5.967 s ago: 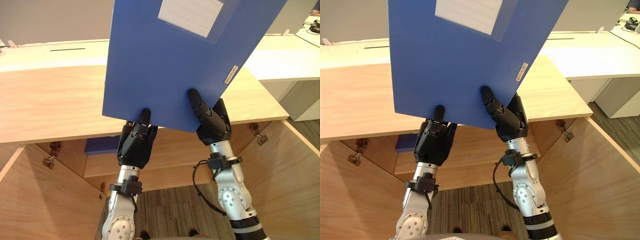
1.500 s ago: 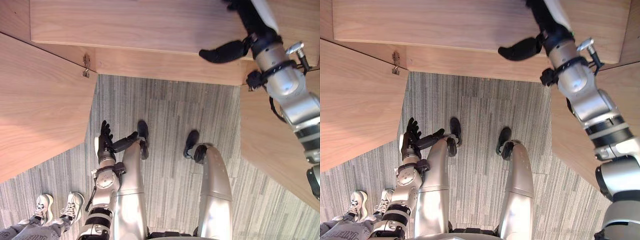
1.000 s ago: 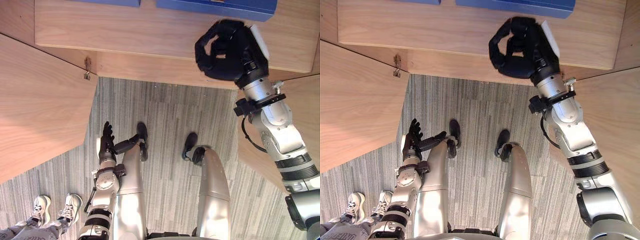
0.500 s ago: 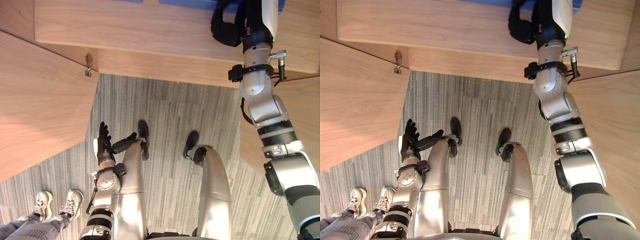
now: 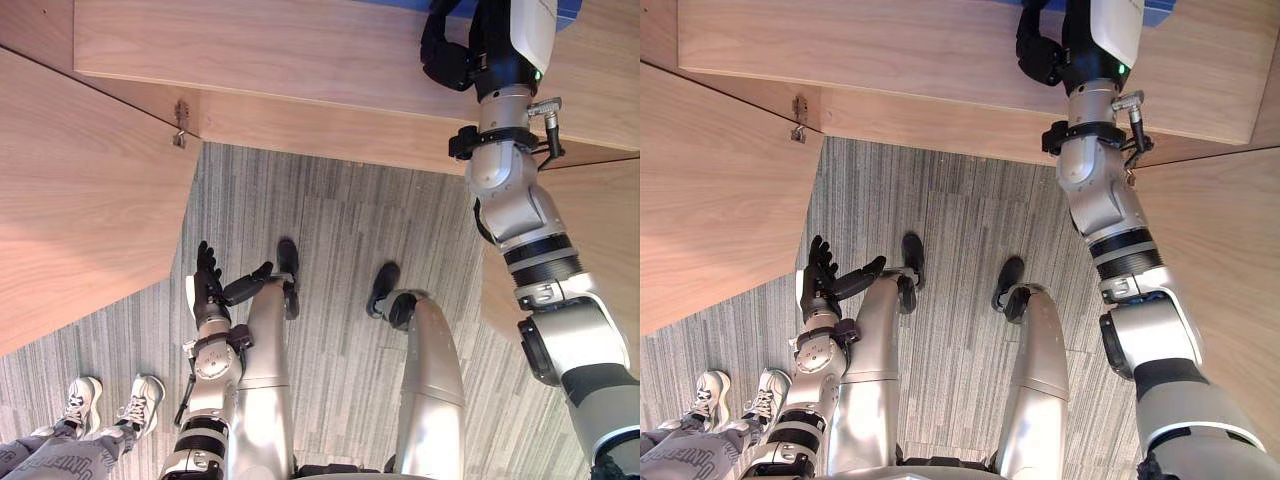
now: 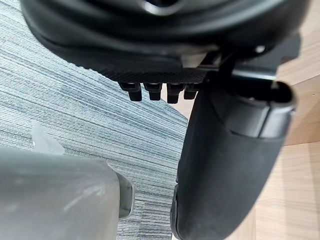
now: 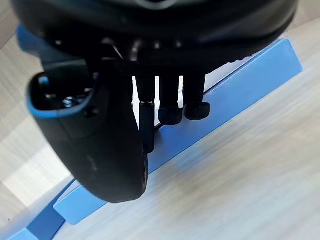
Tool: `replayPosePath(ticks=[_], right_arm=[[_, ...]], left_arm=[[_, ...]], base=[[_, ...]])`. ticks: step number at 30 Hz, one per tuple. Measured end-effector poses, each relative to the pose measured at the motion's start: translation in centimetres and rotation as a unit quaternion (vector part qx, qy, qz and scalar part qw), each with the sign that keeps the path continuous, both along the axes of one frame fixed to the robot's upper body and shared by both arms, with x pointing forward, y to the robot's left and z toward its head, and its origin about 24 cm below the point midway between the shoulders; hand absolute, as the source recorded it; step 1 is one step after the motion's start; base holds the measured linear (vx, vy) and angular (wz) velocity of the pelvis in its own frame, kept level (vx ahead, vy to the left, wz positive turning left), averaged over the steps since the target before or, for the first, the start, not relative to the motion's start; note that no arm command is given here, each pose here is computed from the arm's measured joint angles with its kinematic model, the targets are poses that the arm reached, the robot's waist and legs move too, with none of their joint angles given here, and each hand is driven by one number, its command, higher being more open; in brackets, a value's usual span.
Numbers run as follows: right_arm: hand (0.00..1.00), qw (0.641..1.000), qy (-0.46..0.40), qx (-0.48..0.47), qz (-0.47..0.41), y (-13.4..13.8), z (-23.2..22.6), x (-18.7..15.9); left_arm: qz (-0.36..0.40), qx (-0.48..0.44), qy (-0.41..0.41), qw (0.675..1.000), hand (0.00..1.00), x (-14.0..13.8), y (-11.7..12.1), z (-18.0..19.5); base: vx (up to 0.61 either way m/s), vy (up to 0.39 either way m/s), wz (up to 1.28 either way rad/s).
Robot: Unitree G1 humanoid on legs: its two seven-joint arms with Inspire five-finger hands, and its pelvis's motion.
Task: Walk over to the cabinet, pick up the folder, carry it to the office cabinet, place the folder inside the office cabinet, then close the office cabinet door
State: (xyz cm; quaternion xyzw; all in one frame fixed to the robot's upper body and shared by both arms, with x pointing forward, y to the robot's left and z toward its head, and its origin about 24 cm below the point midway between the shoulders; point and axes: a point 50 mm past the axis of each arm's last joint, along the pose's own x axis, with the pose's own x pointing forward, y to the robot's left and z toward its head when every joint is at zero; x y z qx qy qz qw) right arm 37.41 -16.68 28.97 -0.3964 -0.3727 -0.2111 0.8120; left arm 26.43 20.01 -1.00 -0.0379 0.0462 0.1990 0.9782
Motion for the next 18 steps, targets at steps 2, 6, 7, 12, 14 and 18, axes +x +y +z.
replayPosePath(ticks=[2, 6, 7, 12, 14, 18], right_arm=[[0.0, 1.0, -0.005, 0.014, 0.0, 0.6, 0.2, 0.2], [0.0, 0.999, -0.016, 0.027, -0.005, 1.0, 0.7, 0.2], [0.0, 0.999, -0.016, 0.029, -0.006, 1.1, 0.8, 0.2], [0.0, 0.999, -0.012, 0.05, -0.007, 1.3, 1.6, 0.5], [0.0, 0.997, -0.018, 0.072, 0.002, 1.3, 2.0, 0.1], [0.0, 0.99, -0.07, 0.113, 0.046, 1.6, 1.9, -2.8]], left_arm=[[0.007, 0.002, 0.0, 1.0, 1.0, 0.0, 0.1, 0.0], [0.011, 0.002, -0.006, 1.0, 1.0, 0.0, 0.1, 0.3], [0.012, 0.002, -0.008, 1.0, 1.0, 0.1, 0.1, 0.4], [0.012, 0.0, -0.009, 1.0, 1.0, 0.1, 0.0, 0.5], [0.012, 0.0, -0.008, 1.0, 1.0, 0.1, 0.0, 0.5], [0.014, 0.003, 0.011, 1.0, 1.0, 0.0, 0.0, 0.0]], base=[[0.0, 0.0, 0.0], [-0.02, -0.005, 0.02], [-0.04, -0.013, 0.05], [-0.06, -0.02, 0.07], [-0.04, -0.008, 0.03], [0.01, 0.006, 0.02]])
